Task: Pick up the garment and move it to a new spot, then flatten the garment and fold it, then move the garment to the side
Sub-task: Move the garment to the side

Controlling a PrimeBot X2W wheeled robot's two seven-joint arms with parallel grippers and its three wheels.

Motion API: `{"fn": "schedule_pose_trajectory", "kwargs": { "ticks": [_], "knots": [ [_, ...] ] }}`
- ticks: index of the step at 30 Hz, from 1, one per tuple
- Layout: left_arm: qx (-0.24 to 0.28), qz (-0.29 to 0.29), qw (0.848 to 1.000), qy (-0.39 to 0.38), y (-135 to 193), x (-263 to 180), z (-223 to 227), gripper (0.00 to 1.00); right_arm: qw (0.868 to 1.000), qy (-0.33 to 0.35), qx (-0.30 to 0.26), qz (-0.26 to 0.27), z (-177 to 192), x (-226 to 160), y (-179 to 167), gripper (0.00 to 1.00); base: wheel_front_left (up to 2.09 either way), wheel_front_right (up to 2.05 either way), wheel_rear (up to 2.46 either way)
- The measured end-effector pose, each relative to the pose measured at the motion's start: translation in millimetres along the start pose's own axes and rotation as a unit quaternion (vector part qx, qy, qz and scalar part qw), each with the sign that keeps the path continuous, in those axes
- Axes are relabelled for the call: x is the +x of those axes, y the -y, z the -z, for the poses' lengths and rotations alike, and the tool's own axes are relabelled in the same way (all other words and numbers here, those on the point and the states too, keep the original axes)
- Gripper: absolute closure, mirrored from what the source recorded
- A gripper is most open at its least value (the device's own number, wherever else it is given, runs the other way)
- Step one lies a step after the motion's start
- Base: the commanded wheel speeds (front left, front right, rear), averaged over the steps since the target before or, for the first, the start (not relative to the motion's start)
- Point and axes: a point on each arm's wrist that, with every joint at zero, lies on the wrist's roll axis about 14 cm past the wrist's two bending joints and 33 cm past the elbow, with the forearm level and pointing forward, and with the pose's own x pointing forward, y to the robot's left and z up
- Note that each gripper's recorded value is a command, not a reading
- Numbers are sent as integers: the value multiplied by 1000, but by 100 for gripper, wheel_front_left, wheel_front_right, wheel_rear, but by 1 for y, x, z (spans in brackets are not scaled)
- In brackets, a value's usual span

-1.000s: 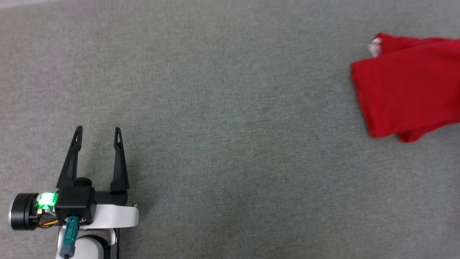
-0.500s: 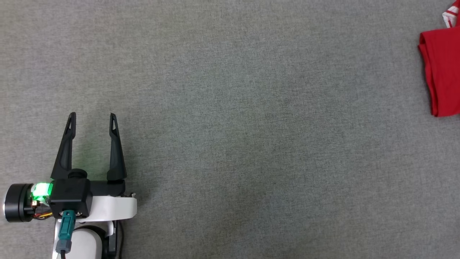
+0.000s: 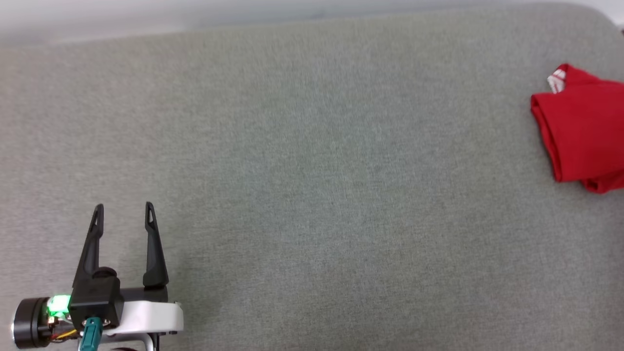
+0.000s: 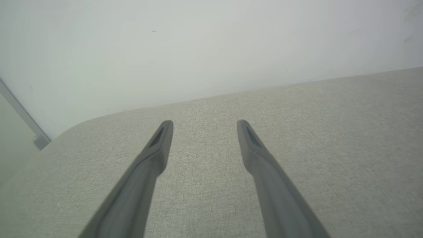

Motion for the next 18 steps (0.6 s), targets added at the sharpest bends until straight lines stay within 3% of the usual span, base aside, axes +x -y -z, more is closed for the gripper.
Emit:
{"fn": "schedule_pose_trajectory", "kwargs": {
  "ticks": [5, 10, 18],
  "knots": [
    [-1, -12, 1000, 13, -8, -15, -15, 0, 992, 120, 23, -19, -51, -25, -32, 0, 0, 0, 0],
    [1, -26, 999, 20, -18, -30, -25, 0, 978, 198, 59, -41, -79, -59, -74, 0, 0, 0, 0],
    [0, -42, 999, 25, -31, -51, -33, 0, 967, 203, 127, -85, -70, -103, -138, 0, 0, 0, 0]
  ]
}}
